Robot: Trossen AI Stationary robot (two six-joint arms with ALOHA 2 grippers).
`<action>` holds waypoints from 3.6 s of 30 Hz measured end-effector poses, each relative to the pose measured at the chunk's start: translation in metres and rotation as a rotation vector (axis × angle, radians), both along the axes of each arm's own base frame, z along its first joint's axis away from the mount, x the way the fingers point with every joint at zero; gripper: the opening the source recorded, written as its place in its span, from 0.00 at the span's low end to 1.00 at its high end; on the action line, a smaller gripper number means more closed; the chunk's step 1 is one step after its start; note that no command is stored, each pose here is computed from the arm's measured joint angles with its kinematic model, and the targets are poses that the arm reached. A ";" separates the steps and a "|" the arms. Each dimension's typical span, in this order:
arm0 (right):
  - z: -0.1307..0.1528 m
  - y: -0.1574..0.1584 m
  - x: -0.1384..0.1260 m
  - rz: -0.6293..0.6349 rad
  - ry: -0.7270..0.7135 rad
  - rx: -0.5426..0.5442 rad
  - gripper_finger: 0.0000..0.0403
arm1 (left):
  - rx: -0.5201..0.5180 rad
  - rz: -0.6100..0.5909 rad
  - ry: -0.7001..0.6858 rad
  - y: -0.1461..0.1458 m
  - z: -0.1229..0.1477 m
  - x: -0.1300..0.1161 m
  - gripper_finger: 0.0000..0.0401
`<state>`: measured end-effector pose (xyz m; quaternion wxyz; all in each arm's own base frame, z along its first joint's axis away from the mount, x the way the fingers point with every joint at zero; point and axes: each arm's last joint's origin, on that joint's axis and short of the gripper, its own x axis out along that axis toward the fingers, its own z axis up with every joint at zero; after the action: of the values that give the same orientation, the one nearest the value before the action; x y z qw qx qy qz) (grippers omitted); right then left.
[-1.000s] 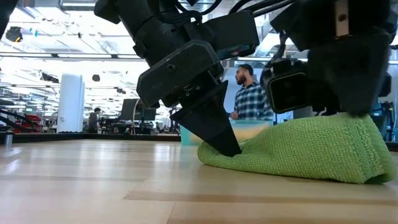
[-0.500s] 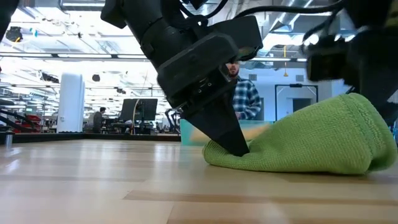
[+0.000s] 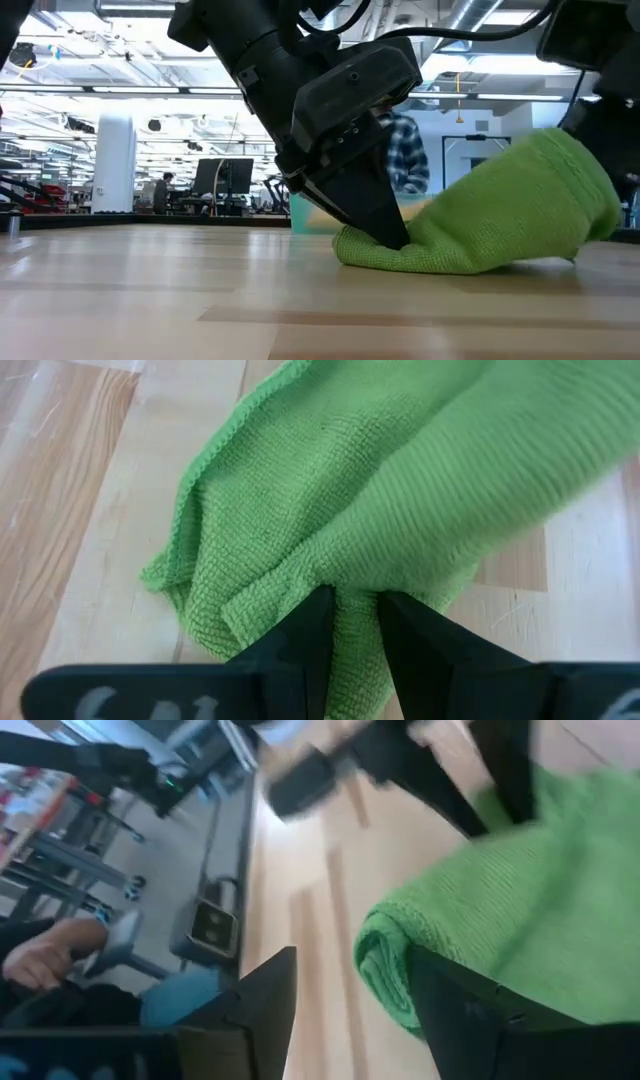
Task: Roll microfiber towels into tight, uniform cylinder then place into a basket
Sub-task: Roll the green microfiber towel
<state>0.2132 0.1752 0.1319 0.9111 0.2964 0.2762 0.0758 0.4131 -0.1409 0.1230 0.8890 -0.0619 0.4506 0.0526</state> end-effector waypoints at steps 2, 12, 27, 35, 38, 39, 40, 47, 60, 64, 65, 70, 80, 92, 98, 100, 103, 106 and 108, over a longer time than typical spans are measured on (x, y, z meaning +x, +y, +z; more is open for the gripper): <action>0.001 0.005 0.006 0.013 -0.047 -0.009 0.52 | -0.001 0.000 0.000 0.000 0.000 0.000 0.21; 0.010 0.016 0.007 0.100 -0.025 0.072 0.46 | -0.012 0.007 -0.006 0.000 0.000 0.001 0.21; 0.016 0.001 0.012 0.016 -0.067 -0.073 0.36 | -0.015 0.010 -0.005 0.000 0.000 0.001 0.21; 0.008 0.002 0.006 -0.002 0.028 -0.053 0.33 | -0.013 0.009 -0.002 0.000 0.000 0.000 0.21; 0.005 0.000 0.005 -0.028 0.070 -0.037 0.31 | -0.007 0.002 0.004 0.000 0.000 0.000 0.21; 0.003 0.000 0.004 -0.037 0.091 -0.036 0.31 | -0.003 -0.003 0.007 0.000 0.000 0.000 0.21; 0.002 -0.001 0.003 -0.045 0.112 -0.035 0.31 | -0.001 -0.005 0.010 0.000 -0.001 0.000 0.21; -0.004 -0.002 -0.003 -0.085 0.193 -0.022 0.30 | 0.010 -0.024 -0.001 0.000 0.000 0.000 0.21; -0.010 -0.005 -0.007 -0.156 0.286 0.010 0.30 | 0.019 -0.032 -0.026 0.000 0.005 0.001 0.21; -0.012 -0.006 -0.009 -0.181 0.318 0.021 0.30 | 0.021 -0.035 -0.045 -0.001 0.006 0.002 0.21; -0.013 -0.006 -0.010 -0.181 0.323 0.019 0.30 | 0.022 -0.038 -0.047 -0.001 0.007 0.002 0.21; -0.011 -0.002 -0.013 -0.139 0.323 0.028 0.30 | 0.021 -0.034 -0.032 0.000 0.006 0.001 0.21; 0.048 0.019 -0.013 -0.029 0.008 -0.066 0.30 | 0.016 -0.029 -0.031 0.000 0.007 0.001 0.21; -0.002 0.014 0.018 -0.109 0.106 -0.182 0.30 | 0.016 -0.028 -0.032 0.000 0.007 0.001 0.21; -0.013 0.008 0.012 -0.191 0.231 -0.166 0.30 | 0.016 -0.027 -0.034 0.000 0.008 0.001 0.21; -0.015 0.006 0.009 -0.223 0.268 -0.156 0.30 | 0.016 -0.027 -0.035 0.000 0.008 0.001 0.21; -0.024 0.008 0.010 -0.233 0.301 -0.153 0.30 | 0.014 -0.026 -0.038 0.000 0.008 0.002 0.21; -0.034 0.010 0.012 -0.226 0.317 -0.148 0.30 | 0.014 -0.024 -0.038 0.001 0.008 0.002 0.21; -0.038 0.012 0.014 -0.223 0.317 -0.138 0.30 | 0.015 -0.023 -0.036 0.002 0.008 0.002 0.21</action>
<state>0.2271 0.1869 0.0943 0.8772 0.2700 0.3862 -0.0923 0.4153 -0.1389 0.1311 0.8979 -0.0510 0.4350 0.0449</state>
